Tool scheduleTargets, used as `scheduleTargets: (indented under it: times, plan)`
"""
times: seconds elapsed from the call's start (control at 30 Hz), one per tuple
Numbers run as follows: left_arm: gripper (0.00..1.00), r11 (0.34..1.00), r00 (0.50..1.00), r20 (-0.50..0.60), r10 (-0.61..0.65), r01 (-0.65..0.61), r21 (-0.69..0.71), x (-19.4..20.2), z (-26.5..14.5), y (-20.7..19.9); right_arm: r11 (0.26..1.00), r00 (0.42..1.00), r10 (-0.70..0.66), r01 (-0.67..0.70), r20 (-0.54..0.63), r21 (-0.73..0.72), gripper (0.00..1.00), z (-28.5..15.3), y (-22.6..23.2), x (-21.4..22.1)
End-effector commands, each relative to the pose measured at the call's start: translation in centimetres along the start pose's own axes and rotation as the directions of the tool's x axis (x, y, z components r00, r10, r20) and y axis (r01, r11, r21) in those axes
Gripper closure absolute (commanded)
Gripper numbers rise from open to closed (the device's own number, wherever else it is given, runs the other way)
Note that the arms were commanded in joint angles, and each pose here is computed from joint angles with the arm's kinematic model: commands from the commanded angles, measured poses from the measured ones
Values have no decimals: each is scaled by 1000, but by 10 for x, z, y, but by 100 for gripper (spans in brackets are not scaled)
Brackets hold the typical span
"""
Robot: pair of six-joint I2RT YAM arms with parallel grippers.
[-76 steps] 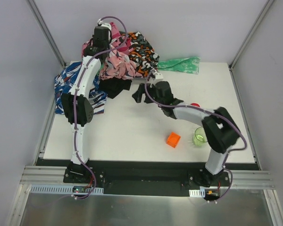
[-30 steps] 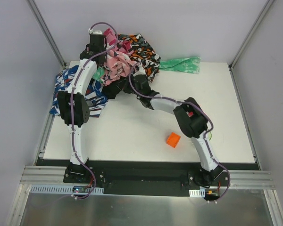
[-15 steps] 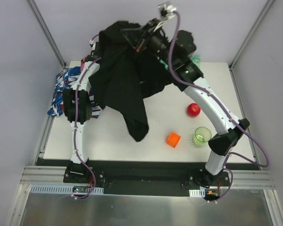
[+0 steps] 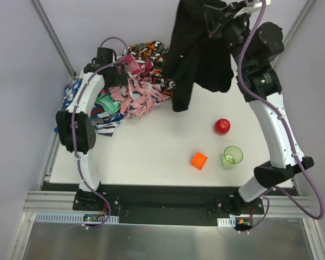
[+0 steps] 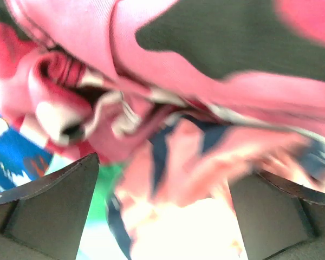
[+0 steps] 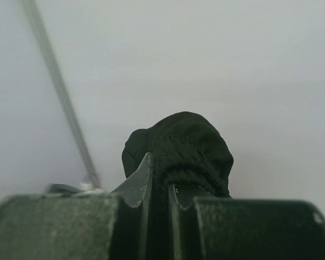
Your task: Pick out a specific cloth from the pile
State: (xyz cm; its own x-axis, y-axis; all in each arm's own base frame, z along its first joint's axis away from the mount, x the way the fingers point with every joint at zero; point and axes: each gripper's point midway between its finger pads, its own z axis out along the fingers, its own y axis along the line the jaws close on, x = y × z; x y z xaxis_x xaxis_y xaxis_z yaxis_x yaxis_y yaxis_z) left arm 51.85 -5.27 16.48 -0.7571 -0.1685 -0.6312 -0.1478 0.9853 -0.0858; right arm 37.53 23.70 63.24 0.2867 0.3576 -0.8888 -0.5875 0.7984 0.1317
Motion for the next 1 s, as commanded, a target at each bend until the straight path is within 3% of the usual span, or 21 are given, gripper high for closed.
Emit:
scheduleTargets:
  times: [0.0,0.1,0.37,0.63,0.73,0.87,0.93,0.97]
  plan:
    - [1,957,985,160,-70,21,291,-28,-138,-47,977,996,-76,65,46,204,100,-19,-75,-28]
    - [1,953,983,166,-78,25,302,-9,-164,-44,955,997,-80,70,22,288,100,-26,-121,-23]
    - [1,955,972,175,-155,101,280,67,-194,-16,879,990,25,43,-136,475,100,-53,-252,55]
    - [1,899,892,299,-340,214,383,129,-215,4,783,950,110,99,-293,614,100,-109,-339,166]
    - [1,891,868,305,-391,273,364,146,-209,16,695,921,219,85,-322,714,99,-147,-368,220]
    - [1,886,875,266,-406,304,350,164,-198,19,488,876,338,149,-344,860,96,-213,-399,283]
    - [1,881,878,252,-406,305,361,168,-198,17,395,857,384,184,-343,900,83,-238,-405,300]
    - [1,876,884,239,-403,296,382,170,-200,13,376,838,410,205,-361,904,69,-249,-403,307]
